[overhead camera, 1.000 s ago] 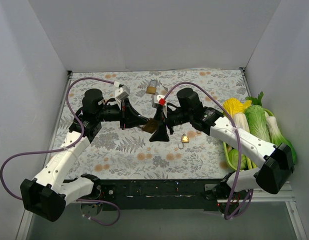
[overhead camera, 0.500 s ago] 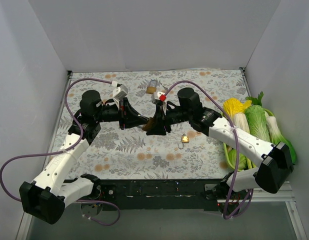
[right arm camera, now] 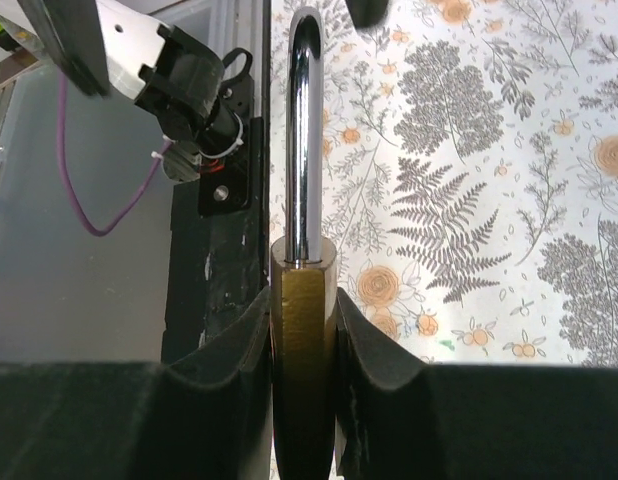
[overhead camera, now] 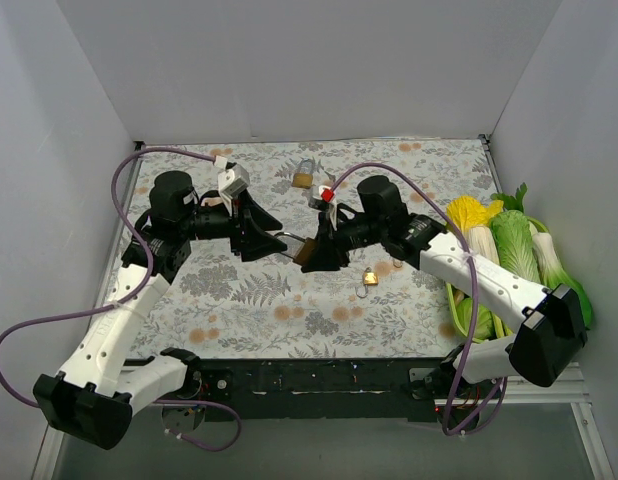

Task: Lock with the key
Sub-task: Lock the lock, then place the key at the center of the board.

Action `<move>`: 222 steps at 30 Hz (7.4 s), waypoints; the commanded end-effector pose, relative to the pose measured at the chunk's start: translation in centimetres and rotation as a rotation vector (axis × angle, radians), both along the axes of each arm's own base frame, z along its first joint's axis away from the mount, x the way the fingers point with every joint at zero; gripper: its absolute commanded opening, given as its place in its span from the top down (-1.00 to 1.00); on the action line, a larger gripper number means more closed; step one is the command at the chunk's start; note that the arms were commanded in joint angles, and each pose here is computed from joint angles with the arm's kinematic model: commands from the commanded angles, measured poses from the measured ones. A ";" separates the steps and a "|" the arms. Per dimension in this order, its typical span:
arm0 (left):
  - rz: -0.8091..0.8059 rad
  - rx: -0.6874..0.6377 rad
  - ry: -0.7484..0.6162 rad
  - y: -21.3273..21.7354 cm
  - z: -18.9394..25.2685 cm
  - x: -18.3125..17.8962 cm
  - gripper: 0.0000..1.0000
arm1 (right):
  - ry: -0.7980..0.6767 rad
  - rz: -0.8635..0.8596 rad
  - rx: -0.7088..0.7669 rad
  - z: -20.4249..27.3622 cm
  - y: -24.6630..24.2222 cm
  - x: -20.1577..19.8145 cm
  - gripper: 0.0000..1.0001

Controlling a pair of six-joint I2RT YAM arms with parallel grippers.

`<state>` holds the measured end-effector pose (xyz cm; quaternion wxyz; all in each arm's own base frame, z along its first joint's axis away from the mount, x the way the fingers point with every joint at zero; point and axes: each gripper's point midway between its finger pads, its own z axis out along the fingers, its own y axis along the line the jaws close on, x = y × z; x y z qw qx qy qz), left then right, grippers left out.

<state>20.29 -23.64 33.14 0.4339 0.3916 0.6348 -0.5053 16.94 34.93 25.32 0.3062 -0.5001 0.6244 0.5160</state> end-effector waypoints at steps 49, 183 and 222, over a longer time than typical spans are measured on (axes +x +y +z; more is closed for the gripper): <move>-0.298 0.046 0.041 -4.5 -6.6 -5.9 1.00 | -0.318 0.314 0.256 7.3 5.6 -4.6 0.97; 0.791 -0.391 0.695 4.7 -2.5 14.9 1.00 | -0.175 -0.579 -0.030 1.2 5.5 11.3 0.44; 0.848 -0.136 0.462 9.8 -6.3 20.5 1.00 | 0.174 -0.846 -0.238 -11.4 -5.4 22.5 0.97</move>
